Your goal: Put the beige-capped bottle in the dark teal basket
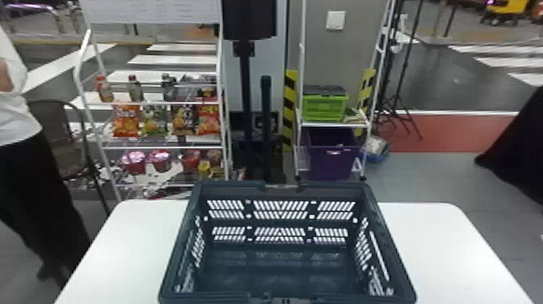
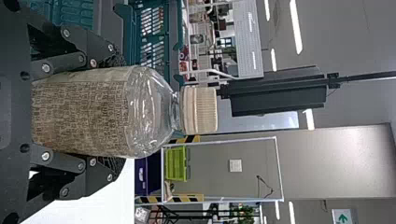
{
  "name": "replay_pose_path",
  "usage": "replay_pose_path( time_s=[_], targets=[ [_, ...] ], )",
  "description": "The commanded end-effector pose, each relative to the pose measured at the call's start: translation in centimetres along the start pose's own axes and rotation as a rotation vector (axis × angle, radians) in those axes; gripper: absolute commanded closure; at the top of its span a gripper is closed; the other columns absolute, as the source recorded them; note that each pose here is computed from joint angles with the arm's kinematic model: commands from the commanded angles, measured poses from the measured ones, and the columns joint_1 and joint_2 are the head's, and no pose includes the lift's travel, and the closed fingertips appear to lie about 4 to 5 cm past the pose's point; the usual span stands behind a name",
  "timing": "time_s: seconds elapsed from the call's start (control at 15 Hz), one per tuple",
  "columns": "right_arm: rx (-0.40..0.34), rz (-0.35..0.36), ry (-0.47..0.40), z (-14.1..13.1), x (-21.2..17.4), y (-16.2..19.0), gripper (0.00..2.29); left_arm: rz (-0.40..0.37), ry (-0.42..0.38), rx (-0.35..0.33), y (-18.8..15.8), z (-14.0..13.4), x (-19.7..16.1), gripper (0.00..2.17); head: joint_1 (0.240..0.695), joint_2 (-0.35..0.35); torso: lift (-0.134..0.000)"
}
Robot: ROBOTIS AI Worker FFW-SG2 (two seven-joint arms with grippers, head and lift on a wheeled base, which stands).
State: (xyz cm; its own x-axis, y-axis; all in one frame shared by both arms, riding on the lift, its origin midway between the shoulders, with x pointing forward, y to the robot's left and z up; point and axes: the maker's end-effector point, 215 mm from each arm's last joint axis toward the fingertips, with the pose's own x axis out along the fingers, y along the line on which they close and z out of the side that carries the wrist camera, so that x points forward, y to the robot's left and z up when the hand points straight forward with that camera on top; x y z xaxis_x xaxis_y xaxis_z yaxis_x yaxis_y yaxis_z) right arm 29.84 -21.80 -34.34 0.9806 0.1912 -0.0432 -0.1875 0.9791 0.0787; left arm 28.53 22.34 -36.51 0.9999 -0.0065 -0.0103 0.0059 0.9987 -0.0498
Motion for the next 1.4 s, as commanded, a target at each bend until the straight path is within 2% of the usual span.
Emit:
replay_pose_path(
  time_s=[0.0,0.53,0.73,1.0,1.33],
  targets=[
    [0.001,-0.001,0.003,-0.1,0.0,0.0,2.28,0.0,-0.001,0.0,0.0,0.0,0.0,0.17,0.499,0.0,0.0],
    [-0.002,0.003,-0.009,0.7,0.0,0.2,2.28,0.001,-0.001,-0.003,0.1,0.0,0.2,0.17,0.499,0.0,0.0],
    [-0.011,0.014,-0.058,3.8,0.8,0.6,2.28,0.0,-0.007,-0.003,0.1,0.1,0.4,0.17,0.499,0.0,0.0],
    [-0.001,0.043,-0.034,6.6,4.3,1.5,2.28,-0.001,-0.009,-0.003,0.1,0.2,0.5,0.17,0.499,0.0,0.0],
    [0.021,0.074,0.057,7.3,9.8,2.8,2.28,0.003,-0.001,-0.005,0.6,-0.2,0.5,0.17,0.499,0.0,0.0]
  ],
)
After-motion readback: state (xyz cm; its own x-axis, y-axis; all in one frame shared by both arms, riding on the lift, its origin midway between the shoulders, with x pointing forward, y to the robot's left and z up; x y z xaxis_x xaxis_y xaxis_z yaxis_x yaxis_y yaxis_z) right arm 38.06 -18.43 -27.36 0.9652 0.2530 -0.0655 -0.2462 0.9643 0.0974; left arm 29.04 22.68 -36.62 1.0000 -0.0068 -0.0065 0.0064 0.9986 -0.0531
